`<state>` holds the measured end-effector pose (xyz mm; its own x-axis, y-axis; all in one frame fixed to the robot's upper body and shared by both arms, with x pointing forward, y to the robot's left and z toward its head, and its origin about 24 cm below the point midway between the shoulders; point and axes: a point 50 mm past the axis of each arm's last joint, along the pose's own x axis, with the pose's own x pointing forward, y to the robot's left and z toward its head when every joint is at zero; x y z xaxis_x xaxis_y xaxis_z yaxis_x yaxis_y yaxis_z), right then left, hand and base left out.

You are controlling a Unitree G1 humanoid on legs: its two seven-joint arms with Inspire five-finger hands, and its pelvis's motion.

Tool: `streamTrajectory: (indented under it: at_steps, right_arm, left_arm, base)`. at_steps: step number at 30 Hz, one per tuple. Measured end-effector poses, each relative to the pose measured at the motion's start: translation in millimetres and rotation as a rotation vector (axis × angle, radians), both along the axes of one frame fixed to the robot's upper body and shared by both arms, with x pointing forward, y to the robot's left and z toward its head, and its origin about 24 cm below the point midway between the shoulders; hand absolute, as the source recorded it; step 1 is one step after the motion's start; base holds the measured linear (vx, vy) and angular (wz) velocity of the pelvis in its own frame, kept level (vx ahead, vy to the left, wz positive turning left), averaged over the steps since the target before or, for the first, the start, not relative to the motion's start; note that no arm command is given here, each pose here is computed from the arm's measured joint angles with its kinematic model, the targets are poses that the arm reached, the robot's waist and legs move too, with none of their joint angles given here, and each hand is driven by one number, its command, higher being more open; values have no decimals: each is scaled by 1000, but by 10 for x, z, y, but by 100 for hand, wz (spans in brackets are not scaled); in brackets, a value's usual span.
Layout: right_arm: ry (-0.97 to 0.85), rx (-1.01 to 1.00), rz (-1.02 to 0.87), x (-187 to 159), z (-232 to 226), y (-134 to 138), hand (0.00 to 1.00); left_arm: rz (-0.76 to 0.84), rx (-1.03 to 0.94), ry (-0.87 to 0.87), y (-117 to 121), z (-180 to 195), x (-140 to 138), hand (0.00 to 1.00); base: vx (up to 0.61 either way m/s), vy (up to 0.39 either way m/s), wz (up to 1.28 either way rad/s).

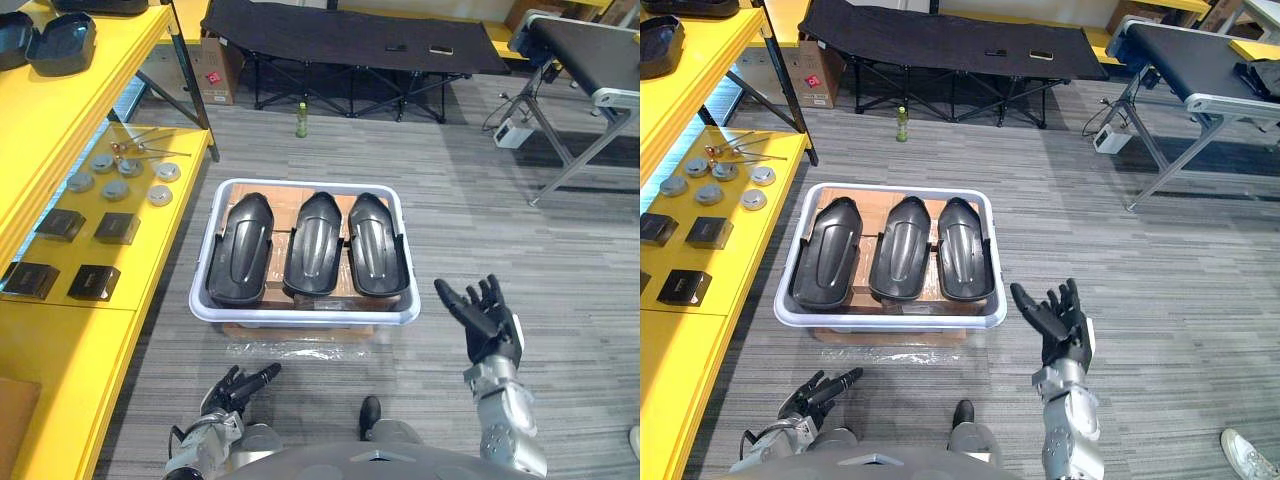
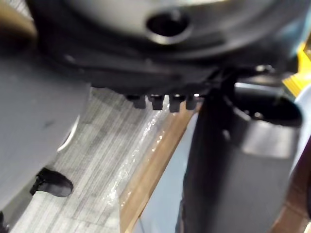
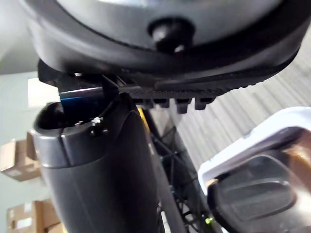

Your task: Walk over and take three plastic housings, then place them on the shelf

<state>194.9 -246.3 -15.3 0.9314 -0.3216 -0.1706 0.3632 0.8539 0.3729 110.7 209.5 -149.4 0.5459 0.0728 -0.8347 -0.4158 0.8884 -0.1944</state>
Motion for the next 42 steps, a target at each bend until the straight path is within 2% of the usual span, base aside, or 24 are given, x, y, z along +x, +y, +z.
streamTrajectory:
  at_steps: [5, 7, 13, 22, 28, 34, 42]
  right_arm:
    - [20, -95, -90, 278, 251, -298, 100]
    - [37, -143, -158, 520, 438, -538, 100]
    - [40, -237, -271, 935, 983, -1006, 100]
    - [-9, -331, -344, 1119, 1719, -1440, 100]
    - [50, -398, -282, 1263, 1941, -1493, 100]
    - [159, -497, -165, 1359, 1841, -1406, 100]
    - [175, -592, -102, 1316, 1986, -1491, 100]
  left_arm:
    - [-3, 7, -13, 18, 15, -2, 100]
    - [-9, 15, -18, 40, 24, -15, 100]
    - [8, 15, -12, 101, 25, -68, 100]
    - [-21, -8, -139, 94, 130, 111, 100]
    - [-77, -28, -193, 19, 174, 254, 100]
    - [-95, -48, -231, -44, 208, 365, 100]
    - [-98, -69, -247, -103, 228, 445, 100]
  base:
    - [-63, 10, 24]
    - [-113, 30, 20]
    - [-98, 20, 18]
    - [-9, 19, 7]
    - [-55, 48, -2]
    - [-100, 36, 0]
    - [-57, 21, 4]
